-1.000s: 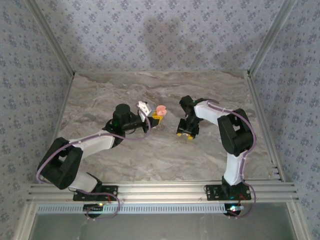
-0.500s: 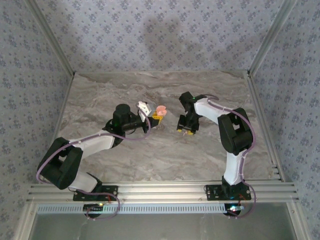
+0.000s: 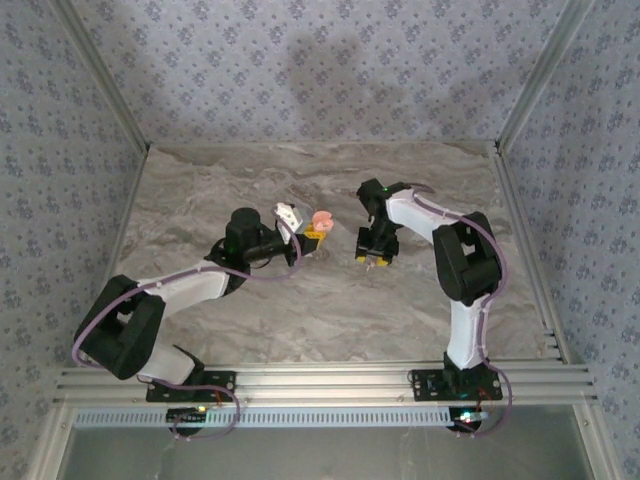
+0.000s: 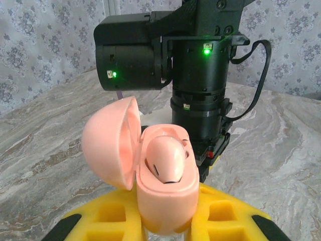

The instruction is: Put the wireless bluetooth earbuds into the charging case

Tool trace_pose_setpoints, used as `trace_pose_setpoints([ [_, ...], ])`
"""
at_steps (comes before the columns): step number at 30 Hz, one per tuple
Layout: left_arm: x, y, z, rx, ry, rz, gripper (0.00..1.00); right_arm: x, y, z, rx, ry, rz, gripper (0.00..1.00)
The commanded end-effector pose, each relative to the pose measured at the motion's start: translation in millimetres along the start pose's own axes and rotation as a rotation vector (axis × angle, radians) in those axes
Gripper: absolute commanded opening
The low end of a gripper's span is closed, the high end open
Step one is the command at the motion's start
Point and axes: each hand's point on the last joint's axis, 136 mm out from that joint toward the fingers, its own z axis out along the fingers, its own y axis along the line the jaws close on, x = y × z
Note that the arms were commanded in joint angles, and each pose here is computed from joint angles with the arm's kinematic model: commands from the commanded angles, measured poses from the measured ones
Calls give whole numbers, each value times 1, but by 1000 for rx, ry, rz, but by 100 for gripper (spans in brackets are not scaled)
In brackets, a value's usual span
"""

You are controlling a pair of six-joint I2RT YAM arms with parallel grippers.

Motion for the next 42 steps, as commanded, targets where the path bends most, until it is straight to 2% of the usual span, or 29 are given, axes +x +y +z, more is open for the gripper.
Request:
trace_pose_setpoints([
  [1, -23, -2, -3, 6, -48, 50, 5, 0, -2, 4, 17, 33, -9, 44],
  [12, -23, -1, -2, 4, -48, 51, 5, -2, -7, 15, 31, 53, -10, 39],
  [24, -22, 0, 0, 6, -41, 48, 5, -5, -7, 17, 10, 47, -13, 29],
  [37, -9, -1, 5, 9, -10, 31, 5, -7, -1, -5, -86, -89, -1, 26],
  [42, -6, -4, 8, 19, -4, 26, 5, -4, -1, -11, -100, -100, 3, 27],
])
